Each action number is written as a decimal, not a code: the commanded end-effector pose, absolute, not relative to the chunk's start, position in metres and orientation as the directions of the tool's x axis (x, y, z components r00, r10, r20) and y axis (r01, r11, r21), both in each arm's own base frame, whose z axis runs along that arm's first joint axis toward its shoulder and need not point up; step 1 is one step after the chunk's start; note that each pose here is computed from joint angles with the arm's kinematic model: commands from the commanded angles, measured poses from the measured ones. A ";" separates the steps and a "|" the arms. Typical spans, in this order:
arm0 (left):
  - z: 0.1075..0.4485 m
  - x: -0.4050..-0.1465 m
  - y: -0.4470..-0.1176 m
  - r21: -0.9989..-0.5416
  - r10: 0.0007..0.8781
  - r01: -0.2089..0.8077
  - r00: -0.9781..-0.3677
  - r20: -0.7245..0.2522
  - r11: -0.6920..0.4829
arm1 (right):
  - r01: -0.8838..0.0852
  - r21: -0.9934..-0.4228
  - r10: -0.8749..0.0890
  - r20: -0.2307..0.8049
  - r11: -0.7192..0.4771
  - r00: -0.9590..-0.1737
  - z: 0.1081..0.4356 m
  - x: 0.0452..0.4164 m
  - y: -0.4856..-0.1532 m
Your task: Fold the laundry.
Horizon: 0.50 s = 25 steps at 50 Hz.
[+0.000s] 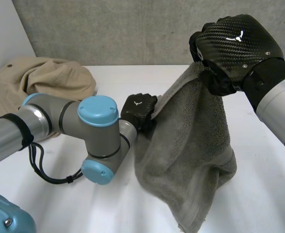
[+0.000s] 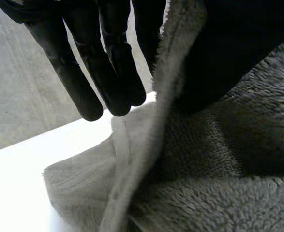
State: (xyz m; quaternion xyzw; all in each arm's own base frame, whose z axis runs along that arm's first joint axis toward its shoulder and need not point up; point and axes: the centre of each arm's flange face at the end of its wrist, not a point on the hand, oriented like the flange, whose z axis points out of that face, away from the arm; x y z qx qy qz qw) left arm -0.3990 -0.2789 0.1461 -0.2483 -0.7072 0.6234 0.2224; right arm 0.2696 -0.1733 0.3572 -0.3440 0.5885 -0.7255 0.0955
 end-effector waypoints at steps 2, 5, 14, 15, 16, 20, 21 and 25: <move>0.176 -0.373 -0.299 -0.997 0.494 0.052 -0.869 -0.016 0.060 | -0.312 -0.921 -0.556 0.390 -0.234 -0.734 0.344 0.267 -0.175; 0.206 -0.353 -0.296 -0.999 0.453 0.042 -0.891 -0.022 0.033 | -0.334 -0.921 -0.563 0.386 -0.199 -0.731 0.340 0.263 -0.175; 0.276 -0.315 -0.247 -0.983 0.492 0.141 -0.851 -0.182 -0.120 | -0.429 -0.896 -0.539 0.419 -0.116 -0.730 0.311 0.257 -0.213; 0.278 -0.313 -0.242 -0.979 0.503 0.157 -0.840 -0.203 -0.132 | -0.436 -0.894 -0.544 0.420 -0.107 -0.727 0.308 0.258 -0.215; 0.278 -0.312 -0.238 -0.975 0.512 0.174 -0.829 -0.223 -0.141 | -0.444 -0.891 -0.554 0.416 -0.090 -0.721 0.301 0.260 -0.217; 0.263 -0.309 -0.227 -0.957 0.553 0.253 -0.782 -0.288 -0.140 | -0.458 -0.888 -0.582 0.394 -0.041 -0.711 0.282 0.265 -0.223; 0.255 -0.308 -0.227 -0.952 0.557 0.281 -0.774 -0.301 -0.124 | -0.460 -0.888 -0.588 0.385 -0.025 -0.712 0.276 0.266 -0.225; 0.234 -0.304 -0.231 -0.940 0.559 0.335 -0.767 -0.314 -0.069 | -0.491 -0.868 -0.635 0.339 0.073 -0.694 0.240 0.271 -0.227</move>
